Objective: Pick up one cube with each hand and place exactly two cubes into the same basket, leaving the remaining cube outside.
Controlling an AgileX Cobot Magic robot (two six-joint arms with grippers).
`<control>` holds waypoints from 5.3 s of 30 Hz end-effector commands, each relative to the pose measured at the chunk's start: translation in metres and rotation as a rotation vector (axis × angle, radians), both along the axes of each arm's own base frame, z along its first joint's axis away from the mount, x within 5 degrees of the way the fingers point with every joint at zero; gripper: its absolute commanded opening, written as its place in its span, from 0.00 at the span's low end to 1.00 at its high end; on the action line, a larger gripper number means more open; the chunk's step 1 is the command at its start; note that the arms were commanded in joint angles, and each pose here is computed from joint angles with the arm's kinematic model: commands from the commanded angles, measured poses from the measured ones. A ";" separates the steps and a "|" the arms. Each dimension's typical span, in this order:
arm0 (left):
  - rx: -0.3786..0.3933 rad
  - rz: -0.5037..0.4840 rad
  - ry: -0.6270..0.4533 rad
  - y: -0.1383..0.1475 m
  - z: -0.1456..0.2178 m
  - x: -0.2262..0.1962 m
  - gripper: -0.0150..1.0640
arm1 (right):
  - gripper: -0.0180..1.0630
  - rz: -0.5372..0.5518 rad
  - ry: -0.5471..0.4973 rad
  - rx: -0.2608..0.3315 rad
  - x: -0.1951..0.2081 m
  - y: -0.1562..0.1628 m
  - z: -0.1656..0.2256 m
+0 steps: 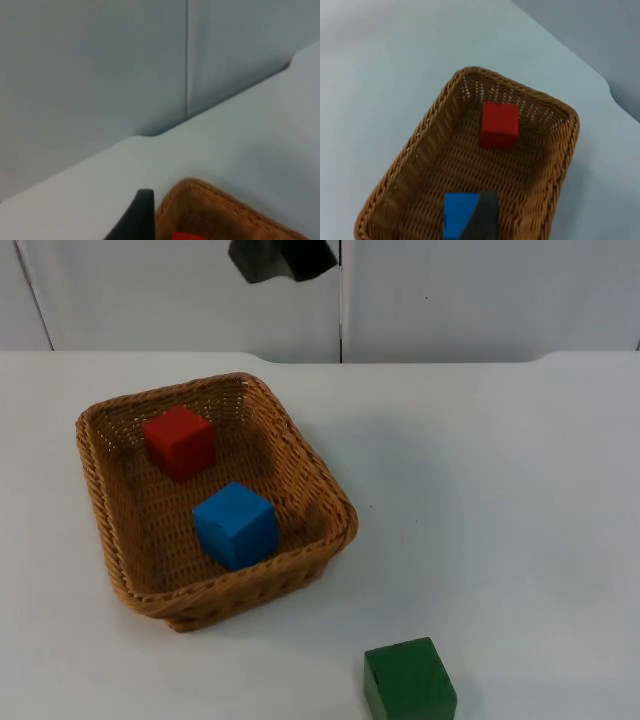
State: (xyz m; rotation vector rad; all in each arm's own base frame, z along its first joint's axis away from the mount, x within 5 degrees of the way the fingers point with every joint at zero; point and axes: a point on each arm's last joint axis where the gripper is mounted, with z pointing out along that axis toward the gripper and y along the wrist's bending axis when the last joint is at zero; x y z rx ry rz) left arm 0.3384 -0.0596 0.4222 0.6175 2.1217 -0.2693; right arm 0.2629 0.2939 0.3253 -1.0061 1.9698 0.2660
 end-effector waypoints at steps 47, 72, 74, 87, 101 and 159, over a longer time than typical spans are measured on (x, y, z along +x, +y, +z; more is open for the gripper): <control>-0.104 0.070 -0.160 0.020 -0.082 -0.230 0.99 | 0.72 -0.020 -0.073 0.158 -0.120 -0.142 0.027; -0.084 0.168 -0.174 0.035 -0.105 -0.311 0.99 | 0.72 -0.076 -0.172 0.318 -0.198 -0.240 0.029; -0.078 0.165 -0.159 0.035 -0.107 -0.316 0.99 | 0.72 -0.084 -0.166 0.330 -0.201 -0.244 0.025; -0.053 0.203 -0.160 0.041 -0.115 -0.340 0.99 | 0.72 -0.138 -0.110 0.286 -0.215 -0.265 0.015; -0.065 0.271 -0.163 0.047 -0.137 -0.350 0.99 | 0.72 -0.169 -0.046 0.224 -0.214 -0.267 0.002; -0.081 0.275 -0.120 0.045 -0.147 -0.346 0.99 | 0.99 0.000 0.023 0.243 -0.264 -0.302 -0.045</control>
